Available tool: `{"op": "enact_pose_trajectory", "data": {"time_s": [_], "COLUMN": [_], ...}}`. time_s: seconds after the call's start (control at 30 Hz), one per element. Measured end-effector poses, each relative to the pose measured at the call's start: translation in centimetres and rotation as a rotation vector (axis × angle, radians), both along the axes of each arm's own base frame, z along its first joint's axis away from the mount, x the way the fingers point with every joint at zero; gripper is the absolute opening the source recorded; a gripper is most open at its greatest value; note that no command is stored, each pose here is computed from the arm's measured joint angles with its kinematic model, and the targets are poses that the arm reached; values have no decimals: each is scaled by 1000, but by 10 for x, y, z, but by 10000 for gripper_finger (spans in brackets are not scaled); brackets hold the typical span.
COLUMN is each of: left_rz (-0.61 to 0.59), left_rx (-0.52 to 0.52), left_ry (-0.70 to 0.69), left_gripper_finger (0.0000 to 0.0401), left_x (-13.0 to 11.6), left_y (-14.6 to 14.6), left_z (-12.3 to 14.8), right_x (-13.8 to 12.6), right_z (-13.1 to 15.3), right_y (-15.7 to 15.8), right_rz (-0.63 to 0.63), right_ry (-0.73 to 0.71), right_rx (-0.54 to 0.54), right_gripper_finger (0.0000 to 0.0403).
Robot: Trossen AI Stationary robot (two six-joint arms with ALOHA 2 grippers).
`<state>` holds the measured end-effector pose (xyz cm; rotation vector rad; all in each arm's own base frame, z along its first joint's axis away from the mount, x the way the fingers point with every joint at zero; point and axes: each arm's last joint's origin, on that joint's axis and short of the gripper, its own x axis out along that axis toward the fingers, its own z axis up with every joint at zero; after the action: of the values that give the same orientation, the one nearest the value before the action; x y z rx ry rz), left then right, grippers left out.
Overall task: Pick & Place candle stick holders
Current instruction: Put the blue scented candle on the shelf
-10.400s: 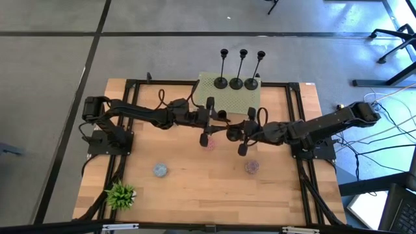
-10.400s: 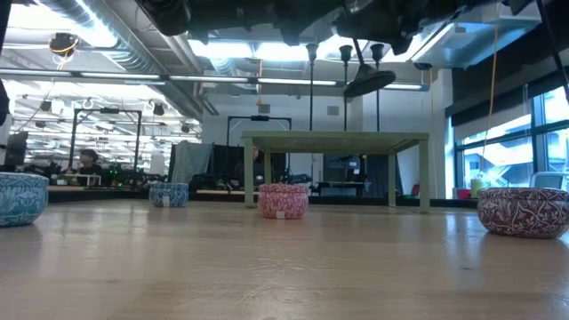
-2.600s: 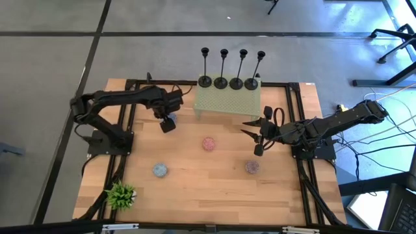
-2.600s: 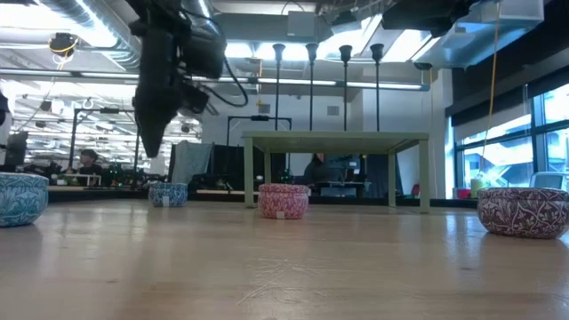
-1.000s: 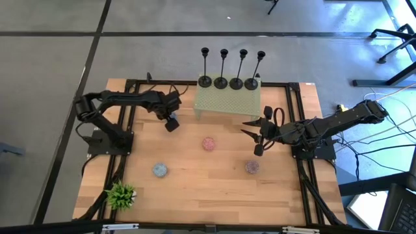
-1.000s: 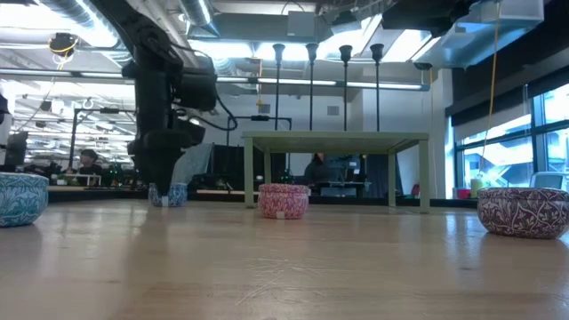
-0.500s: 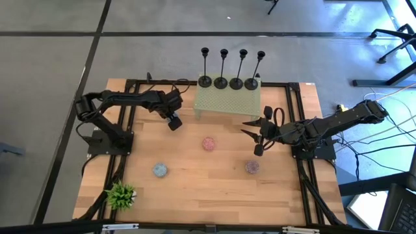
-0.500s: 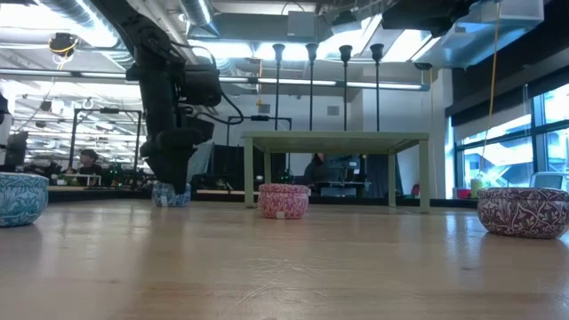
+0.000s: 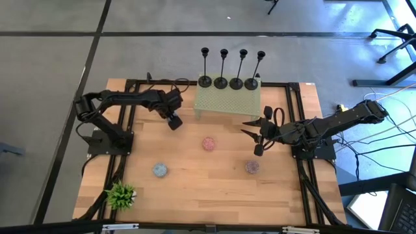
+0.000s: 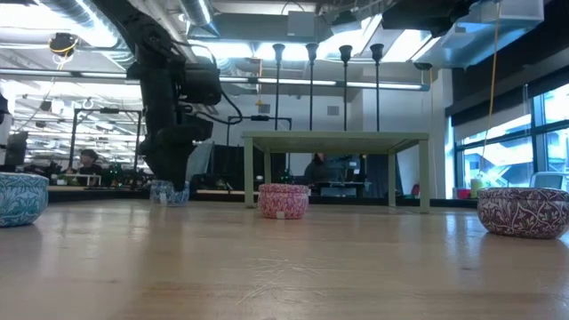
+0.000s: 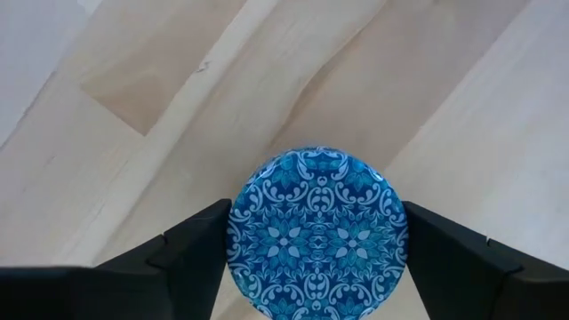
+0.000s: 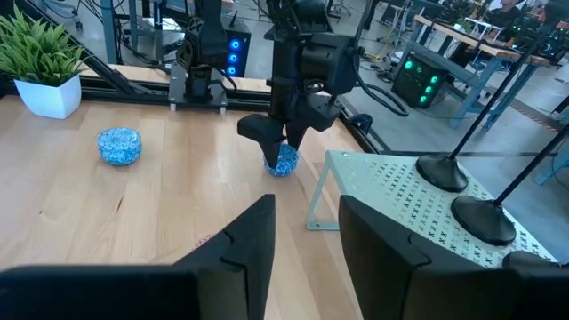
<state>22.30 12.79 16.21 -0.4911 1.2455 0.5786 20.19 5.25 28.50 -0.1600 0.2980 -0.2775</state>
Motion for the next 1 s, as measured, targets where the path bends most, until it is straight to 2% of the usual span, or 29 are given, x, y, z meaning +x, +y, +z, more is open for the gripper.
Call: {"op": "enact_pose_trajectory", "data": {"time_s": [0.2, 0.53, 0.73, 0.87, 1.0], "left_rz": [20, 9, -13, -30, -177], "left_rx": [-74, -25, 93, 183, 262], "left_ry": [-3, -47, -168, -269, -368], "left_gripper_finger": [301, 298, 299, 299, 299], "left_x": [6, 24, 26, 25, 35], "left_y": [1, 2, -16, -33, -48], "left_z": [20, 73, 121, 143, 154], "right_x": [0, 0, 0, 0, 0], "right_z": [0, 0, 0, 0, 0], "right_y": [0, 0, 0, 0, 0], "right_rz": [0, -7, -15, -14, -15], "right_ry": [0, -8, -16, -16, -16], "right_rx": [0, 24, 49, 50, 51], "right_gripper_finger": [130, 131, 131, 131, 131]}}
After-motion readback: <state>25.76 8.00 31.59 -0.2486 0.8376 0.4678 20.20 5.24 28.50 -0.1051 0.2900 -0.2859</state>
